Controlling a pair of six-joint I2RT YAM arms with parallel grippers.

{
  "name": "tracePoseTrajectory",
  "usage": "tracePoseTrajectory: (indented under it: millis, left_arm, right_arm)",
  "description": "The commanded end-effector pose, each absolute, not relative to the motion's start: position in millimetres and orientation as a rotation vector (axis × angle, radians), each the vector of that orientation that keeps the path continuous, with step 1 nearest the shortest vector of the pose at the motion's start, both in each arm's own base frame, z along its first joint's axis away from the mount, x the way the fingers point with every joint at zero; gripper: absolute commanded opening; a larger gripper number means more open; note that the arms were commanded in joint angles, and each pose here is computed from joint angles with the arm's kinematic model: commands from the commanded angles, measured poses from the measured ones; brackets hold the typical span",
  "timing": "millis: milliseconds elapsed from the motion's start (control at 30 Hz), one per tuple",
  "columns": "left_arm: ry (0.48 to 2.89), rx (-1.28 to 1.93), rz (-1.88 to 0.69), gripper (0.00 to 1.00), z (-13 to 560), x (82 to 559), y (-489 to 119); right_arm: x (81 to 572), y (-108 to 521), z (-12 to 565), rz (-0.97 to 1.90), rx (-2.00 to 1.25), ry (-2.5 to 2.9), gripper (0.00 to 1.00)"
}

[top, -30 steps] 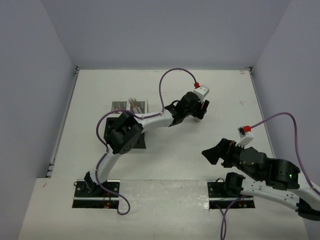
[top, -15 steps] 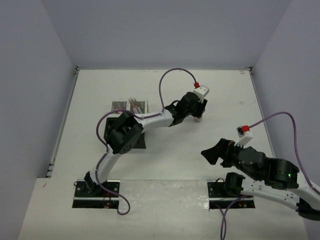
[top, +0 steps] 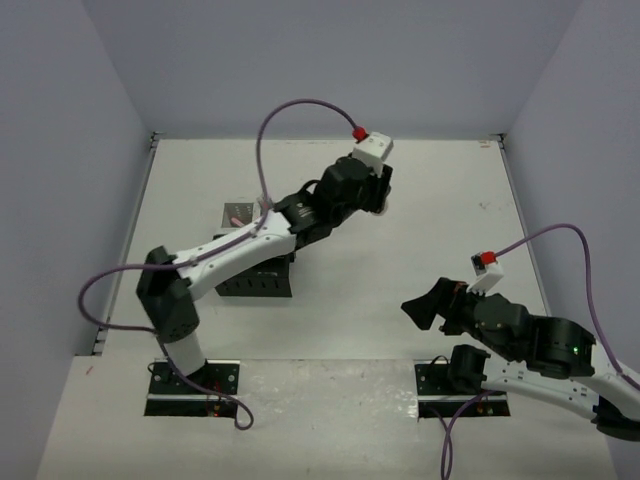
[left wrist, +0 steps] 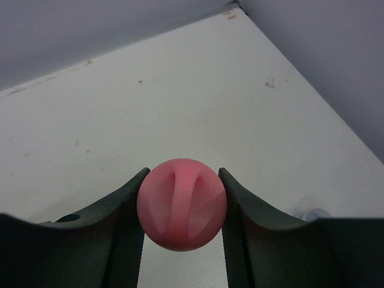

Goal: Sort the stationery into containers
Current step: Pick up the stationery from the center of the board, then place the stationery in the storage box.

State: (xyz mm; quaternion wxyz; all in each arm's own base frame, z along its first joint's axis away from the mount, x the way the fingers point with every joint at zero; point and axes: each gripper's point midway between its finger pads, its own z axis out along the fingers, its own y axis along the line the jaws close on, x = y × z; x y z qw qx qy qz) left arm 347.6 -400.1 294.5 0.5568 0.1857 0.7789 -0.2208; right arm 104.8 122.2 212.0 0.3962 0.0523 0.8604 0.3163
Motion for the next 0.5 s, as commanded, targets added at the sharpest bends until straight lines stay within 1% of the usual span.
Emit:
tracePoseTrajectory:
  millis: [0,33,100,267,367,467]
  left_arm:
    - [1.886,0.113,-0.218,0.0,322,327,-277]
    - [1.899,0.062,-0.128,0.0,321,320,-249]
    - [1.919,-0.04,-0.062,0.0,319,309,-211]
    - [1.966,-0.198,0.056,0.0,302,294,-138]
    - [1.963,-0.286,0.129,0.0,290,278,-101]
    - [1.938,-0.374,0.186,0.0,278,270,-76]
  right_arm:
    - [112,124,215,0.772,0.145,2.161,0.99]
    - [112,125,215,0.763,0.141,2.164,0.99]
    - [113,126,214,0.748,0.14,2.171,0.99]
    - [114,134,212,0.741,0.126,2.193,0.99]
    - [113,141,209,0.755,0.113,2.203,0.99]
    - [113,142,208,0.761,0.112,2.205,0.99]
